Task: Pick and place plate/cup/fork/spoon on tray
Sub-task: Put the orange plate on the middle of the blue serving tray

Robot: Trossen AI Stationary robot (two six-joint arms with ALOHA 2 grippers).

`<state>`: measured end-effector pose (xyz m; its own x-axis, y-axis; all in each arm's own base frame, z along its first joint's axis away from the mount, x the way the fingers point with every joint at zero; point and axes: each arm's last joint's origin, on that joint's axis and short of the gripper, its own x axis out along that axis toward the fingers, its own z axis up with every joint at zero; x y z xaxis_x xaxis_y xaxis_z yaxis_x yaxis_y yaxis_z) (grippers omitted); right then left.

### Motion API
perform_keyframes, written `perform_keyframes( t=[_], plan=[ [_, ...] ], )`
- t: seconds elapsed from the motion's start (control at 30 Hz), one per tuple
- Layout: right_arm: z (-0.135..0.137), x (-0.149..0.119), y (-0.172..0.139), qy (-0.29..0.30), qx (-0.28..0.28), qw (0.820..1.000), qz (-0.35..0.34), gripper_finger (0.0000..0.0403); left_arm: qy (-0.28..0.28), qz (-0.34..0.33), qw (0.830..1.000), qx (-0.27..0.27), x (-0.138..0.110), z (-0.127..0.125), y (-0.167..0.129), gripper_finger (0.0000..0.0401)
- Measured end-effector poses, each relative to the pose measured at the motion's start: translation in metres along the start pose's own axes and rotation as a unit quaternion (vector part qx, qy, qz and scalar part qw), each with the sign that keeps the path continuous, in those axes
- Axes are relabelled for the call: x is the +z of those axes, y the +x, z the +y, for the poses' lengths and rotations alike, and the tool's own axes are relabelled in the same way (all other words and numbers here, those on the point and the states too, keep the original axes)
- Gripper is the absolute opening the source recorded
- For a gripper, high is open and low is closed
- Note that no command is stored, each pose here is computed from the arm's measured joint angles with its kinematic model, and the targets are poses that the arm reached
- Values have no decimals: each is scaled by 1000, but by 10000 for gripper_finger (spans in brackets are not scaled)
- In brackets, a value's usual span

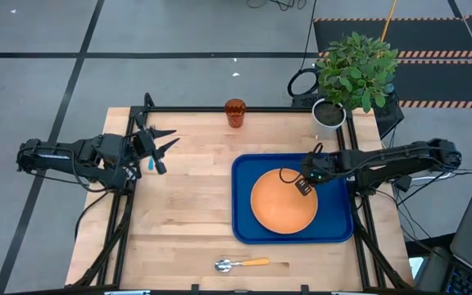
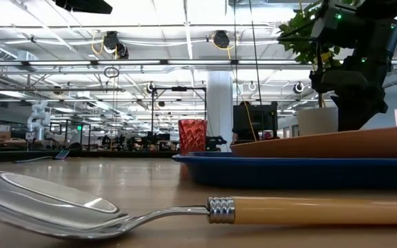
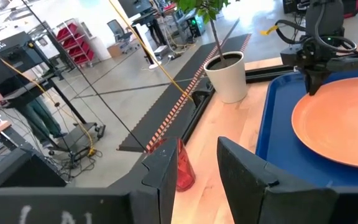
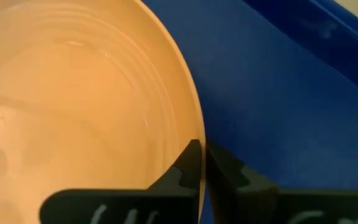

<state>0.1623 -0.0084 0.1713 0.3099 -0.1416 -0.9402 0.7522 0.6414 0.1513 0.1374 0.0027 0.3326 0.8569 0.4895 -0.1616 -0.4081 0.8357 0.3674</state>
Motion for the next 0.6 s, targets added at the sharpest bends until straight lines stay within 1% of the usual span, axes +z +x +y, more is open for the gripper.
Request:
perform_keyframes(
  t=[0.27,0.4,0.6],
  plan=[
    [-10,-11,12,24,-20,999,20,1,-1,0,1000,0,0,0,0,118],
    [-9,-11,13,28,-15,999,17,14,-1,0,1000,0,0,0,0,118],
    [-7,-10,13,18,-4,1000,8,38,-3,1,1000,0,0,0,0,118]
  ],
)
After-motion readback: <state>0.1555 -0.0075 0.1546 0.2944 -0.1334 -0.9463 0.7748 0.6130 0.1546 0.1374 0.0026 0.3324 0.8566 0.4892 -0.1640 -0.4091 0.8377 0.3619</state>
